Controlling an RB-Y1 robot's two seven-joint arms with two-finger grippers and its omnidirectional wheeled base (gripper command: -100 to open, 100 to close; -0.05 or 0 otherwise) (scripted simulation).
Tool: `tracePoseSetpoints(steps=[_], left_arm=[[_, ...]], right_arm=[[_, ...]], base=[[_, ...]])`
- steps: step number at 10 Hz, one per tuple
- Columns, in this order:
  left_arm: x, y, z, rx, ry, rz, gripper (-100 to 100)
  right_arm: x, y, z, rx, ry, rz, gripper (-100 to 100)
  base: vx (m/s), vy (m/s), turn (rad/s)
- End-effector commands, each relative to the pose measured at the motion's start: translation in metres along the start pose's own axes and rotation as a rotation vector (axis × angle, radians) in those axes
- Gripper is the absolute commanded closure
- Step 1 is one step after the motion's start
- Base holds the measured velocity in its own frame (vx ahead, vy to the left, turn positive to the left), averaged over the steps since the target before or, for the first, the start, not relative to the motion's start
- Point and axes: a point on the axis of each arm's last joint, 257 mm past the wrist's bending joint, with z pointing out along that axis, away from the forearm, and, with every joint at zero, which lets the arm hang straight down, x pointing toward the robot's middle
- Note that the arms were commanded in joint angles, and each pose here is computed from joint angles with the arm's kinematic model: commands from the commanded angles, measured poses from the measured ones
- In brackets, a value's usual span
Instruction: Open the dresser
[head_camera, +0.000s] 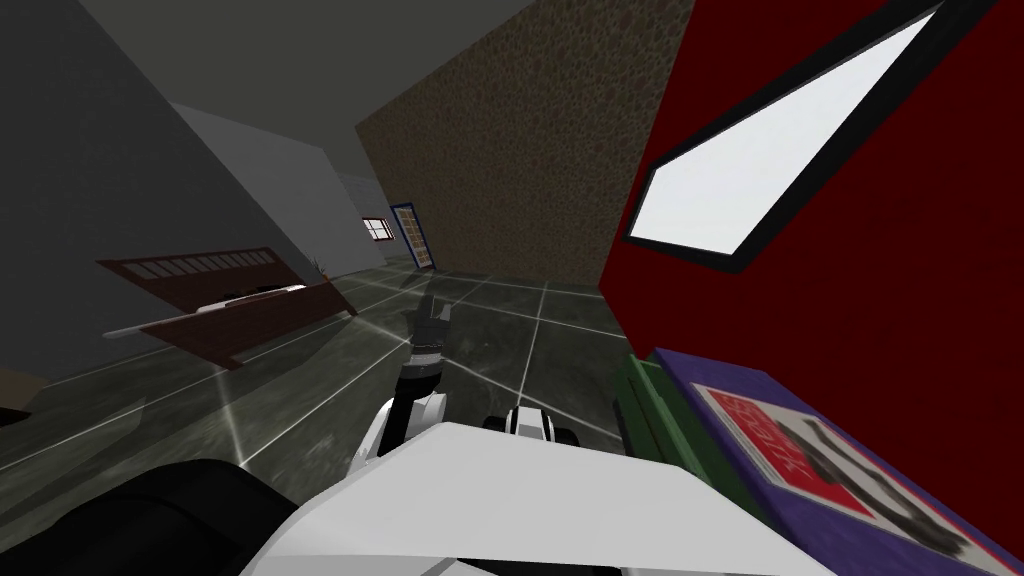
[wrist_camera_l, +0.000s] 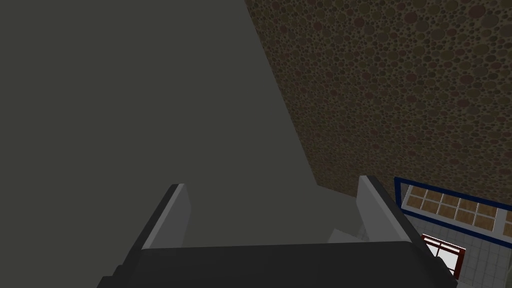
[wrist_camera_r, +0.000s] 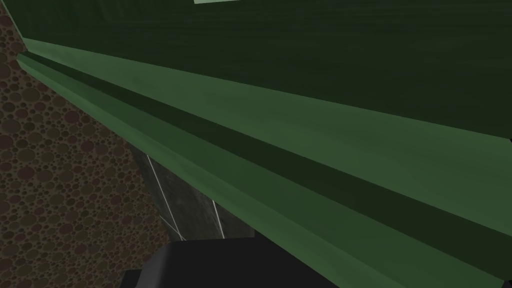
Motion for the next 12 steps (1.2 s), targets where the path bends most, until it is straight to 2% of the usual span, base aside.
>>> tracePoseSetpoints(steps=[1,2,3,4,5,12], left_arm=[[0.000,0.000,0.000,0.000,0.000,0.000,0],[0.000,0.000,0.000,0.000,0.000,0.000,0],[0.000,0.000,0.000,0.000,0.000,0.000,0],[0.000,0.000,0.000,0.000,0.000,0.000,0],[0.000,0.000,0.000,0.000,0.000,0.000,0],[0.000,0.000,0.000,0.000,0.000,0.000,0]], right_arm=[[-0.004,0.002,0.000,-0.002,0.001,0.000,100],[-0.005,0.003,0.000,-0.003,0.002,0.000,100],[0.015,-0.005,-0.010,0.004,0.011,0.003,-100],[0.024,-0.008,-0.015,0.005,0.014,0.004,-100],[0.024,-0.008,-0.015,0.005,0.014,0.004,-100],[0.072,-0.031,-0.052,0.004,0.021,0.010,-100]], base=[[0.046,0.209,0.006],[0.061,0.211,0.000],[0.052,0.150,0.035],[0.036,0.074,0.030],[0.013,0.016,-0.003],[0.024,0.051,0.019]])
